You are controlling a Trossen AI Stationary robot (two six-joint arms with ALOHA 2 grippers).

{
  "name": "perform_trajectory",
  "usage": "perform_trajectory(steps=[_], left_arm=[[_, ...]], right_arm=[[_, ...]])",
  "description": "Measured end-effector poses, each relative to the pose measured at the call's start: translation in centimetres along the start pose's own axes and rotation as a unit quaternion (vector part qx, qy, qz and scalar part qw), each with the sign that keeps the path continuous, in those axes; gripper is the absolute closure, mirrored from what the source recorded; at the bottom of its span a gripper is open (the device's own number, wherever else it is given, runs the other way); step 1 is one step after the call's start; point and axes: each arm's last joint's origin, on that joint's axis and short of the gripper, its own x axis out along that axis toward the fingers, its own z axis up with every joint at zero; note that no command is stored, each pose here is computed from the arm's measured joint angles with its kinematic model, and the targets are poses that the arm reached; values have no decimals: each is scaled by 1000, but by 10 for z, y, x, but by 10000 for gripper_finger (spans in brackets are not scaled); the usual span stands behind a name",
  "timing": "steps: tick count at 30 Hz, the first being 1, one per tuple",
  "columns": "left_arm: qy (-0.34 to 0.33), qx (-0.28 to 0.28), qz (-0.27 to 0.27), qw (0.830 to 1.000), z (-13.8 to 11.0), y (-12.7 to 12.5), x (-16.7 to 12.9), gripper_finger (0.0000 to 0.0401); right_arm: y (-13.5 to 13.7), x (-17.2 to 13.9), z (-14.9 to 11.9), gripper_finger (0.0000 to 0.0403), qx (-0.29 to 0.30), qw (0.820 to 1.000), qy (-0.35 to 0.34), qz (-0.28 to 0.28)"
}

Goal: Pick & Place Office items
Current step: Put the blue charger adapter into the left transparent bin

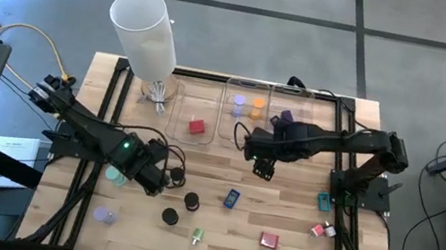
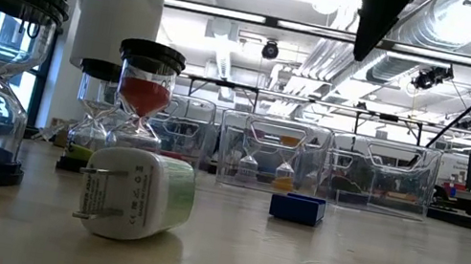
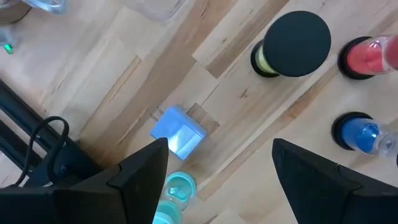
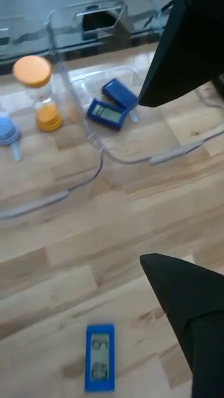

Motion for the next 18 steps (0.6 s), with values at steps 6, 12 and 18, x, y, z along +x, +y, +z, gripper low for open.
perform_trajectory(steps=[6,12,18], left_arm=[[5,-22,16,1000,-3,2,-1,120],[1,-51,48,998,-6,8,-1,96],[-15,-81,77,994,-6,13,-2,82]], right_arm=[[12,-4,-1,8,-10,1000,-22,13],[22,-9,-5,8,-14,999,-27,20],[32,-13,-11,8,-23,999,-32,27]])
